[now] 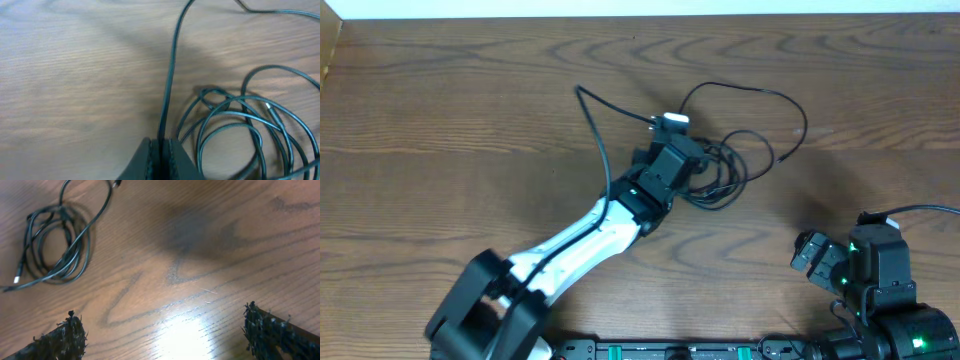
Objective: Untangle cables
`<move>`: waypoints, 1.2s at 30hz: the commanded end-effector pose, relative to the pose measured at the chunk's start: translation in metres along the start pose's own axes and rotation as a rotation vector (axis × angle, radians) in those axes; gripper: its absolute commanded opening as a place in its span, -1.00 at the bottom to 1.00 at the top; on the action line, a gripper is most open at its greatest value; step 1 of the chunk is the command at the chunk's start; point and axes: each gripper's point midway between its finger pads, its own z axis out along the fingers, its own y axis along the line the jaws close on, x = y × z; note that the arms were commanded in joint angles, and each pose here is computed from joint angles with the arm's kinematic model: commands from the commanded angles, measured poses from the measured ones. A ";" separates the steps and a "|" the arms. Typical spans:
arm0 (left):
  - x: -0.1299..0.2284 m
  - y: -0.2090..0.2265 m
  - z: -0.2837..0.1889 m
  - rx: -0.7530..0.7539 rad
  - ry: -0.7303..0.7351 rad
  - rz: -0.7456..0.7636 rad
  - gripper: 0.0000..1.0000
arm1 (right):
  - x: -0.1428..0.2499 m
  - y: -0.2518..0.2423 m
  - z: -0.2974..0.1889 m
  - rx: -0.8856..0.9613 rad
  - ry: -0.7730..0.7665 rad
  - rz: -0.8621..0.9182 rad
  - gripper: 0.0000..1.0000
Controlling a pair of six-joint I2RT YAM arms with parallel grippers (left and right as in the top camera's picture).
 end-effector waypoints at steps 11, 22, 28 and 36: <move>-0.025 0.029 -0.084 0.061 -0.010 -0.315 -0.85 | 0.001 0.037 0.000 -0.200 0.038 0.075 0.98; 0.000 0.006 -0.067 0.137 0.119 -0.362 -0.85 | 0.034 0.044 0.028 -0.267 0.161 0.114 0.98; 0.008 0.012 -0.057 0.082 0.131 -0.349 -0.20 | 0.056 0.037 0.045 -0.261 0.225 0.118 0.98; 0.016 0.050 -0.052 -0.129 0.105 -0.305 0.33 | 0.064 0.032 0.057 -0.252 0.236 0.118 0.99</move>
